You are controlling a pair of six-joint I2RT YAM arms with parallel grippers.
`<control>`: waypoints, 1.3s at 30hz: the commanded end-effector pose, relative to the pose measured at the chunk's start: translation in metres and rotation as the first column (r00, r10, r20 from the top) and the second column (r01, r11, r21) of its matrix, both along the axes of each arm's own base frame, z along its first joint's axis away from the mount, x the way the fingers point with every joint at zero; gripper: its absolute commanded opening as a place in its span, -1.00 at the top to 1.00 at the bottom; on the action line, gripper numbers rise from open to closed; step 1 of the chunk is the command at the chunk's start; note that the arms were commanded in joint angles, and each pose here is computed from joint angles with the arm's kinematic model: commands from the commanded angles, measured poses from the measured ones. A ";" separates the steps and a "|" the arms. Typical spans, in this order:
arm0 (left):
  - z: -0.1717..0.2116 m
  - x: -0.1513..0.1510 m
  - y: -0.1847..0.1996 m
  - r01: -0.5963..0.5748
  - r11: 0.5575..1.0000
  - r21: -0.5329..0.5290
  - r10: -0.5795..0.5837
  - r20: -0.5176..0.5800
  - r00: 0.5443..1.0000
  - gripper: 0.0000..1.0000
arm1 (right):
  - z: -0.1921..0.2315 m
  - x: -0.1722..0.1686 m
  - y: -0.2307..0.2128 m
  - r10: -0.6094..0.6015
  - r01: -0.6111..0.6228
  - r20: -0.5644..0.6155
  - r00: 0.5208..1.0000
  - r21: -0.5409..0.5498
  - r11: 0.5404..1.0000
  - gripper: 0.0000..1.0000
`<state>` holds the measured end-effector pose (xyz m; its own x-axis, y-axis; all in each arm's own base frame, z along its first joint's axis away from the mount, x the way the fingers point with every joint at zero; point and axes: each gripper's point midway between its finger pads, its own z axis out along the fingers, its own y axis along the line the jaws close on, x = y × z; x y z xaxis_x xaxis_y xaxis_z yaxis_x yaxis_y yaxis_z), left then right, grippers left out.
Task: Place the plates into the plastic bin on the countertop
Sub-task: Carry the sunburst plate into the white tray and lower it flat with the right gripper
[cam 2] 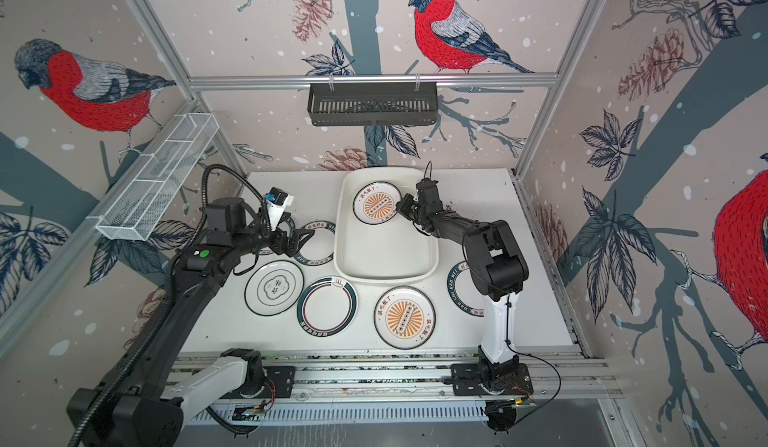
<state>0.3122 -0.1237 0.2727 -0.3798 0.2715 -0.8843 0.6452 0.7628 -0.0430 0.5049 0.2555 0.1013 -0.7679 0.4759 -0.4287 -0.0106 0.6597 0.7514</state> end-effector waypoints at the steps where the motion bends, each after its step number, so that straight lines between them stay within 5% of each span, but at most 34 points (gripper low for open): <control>1: 0.003 -0.006 -0.005 0.031 0.999 -0.022 -0.031 -0.006 1.000 -0.95 | 0.005 0.014 0.008 -0.016 0.015 0.037 0.999 0.033 0.999 0.88; 24: -0.002 -0.003 -0.007 0.040 0.999 -0.034 -0.041 -0.021 0.999 -0.95 | -0.044 0.032 0.012 -0.027 0.029 -0.040 0.999 0.044 0.999 0.80; 39: -0.001 -0.006 -0.008 0.042 0.998 -0.039 -0.043 -0.020 0.999 -0.95 | -0.047 0.033 0.008 -0.039 0.042 -0.056 0.998 0.038 0.998 0.49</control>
